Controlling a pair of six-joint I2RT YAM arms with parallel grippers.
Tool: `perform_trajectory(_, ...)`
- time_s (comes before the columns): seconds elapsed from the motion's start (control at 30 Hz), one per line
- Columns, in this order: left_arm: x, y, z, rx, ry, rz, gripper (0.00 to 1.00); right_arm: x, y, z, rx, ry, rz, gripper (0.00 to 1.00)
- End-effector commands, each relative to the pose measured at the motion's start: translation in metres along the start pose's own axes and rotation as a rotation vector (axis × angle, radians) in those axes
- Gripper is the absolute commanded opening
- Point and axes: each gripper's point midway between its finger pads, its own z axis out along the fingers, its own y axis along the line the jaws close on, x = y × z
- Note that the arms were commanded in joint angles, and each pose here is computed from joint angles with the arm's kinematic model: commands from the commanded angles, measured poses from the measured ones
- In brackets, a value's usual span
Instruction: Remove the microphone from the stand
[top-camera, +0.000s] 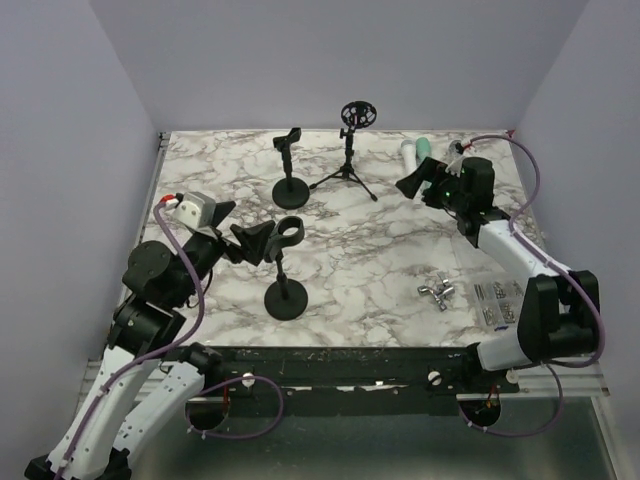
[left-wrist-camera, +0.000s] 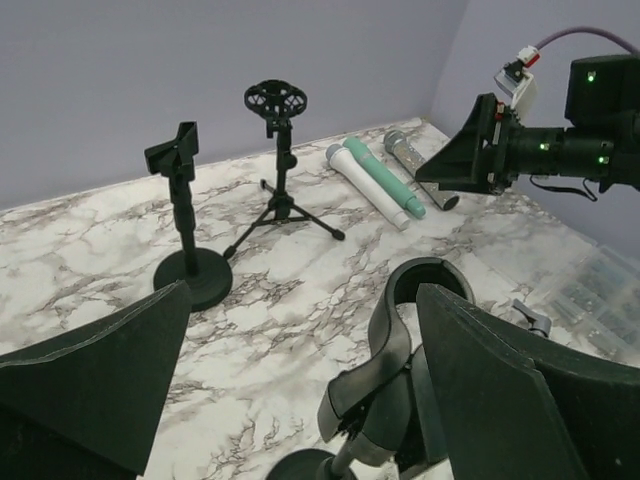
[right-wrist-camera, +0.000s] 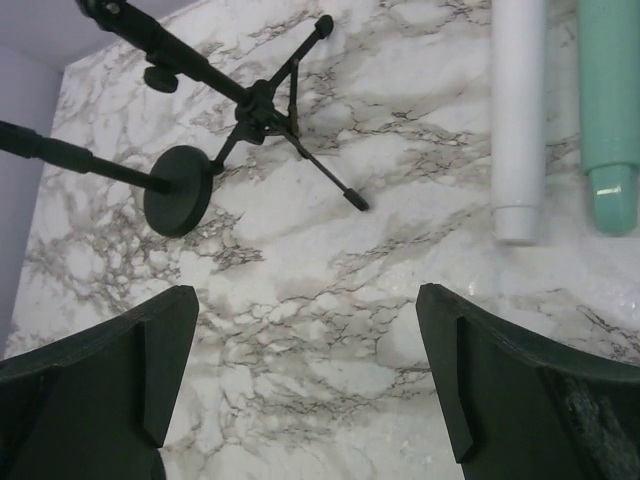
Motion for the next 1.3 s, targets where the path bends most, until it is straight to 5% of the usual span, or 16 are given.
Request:
perform_trajectory(0.0, -0.028, -0.008, -0.032, -0.025, 0.016, -0.102, 0.99, 0.007, 0.026, -0.021, -0.139, -0.005, 0.053, 1.0)
perform_trajectory(0.17, -0.041, -0.012, -0.058, -0.084, 0.07, -0.269, 0.99, 0.05, 0.058, -0.032, -0.315, 0.081, 0.034, 1.0)
perform_trajectory(0.53, -0.002, -0.037, -0.042, -0.066, 0.197, -0.734, 0.99, 0.114, 0.053, -0.011, -0.307, 0.21, 0.031, 1.0)
perform_trajectory(0.8, 0.025, -0.031, -0.029, -0.145, 0.167, -1.075, 0.77, 0.128, 0.041, -0.008, -0.278, 0.221, 0.019, 1.0)
perform_trajectory(1.27, 0.086, -0.019, -0.022, -0.263, 0.282, -1.103, 0.67, 0.131, 0.035, -0.005, -0.253, 0.221, 0.019, 1.0)
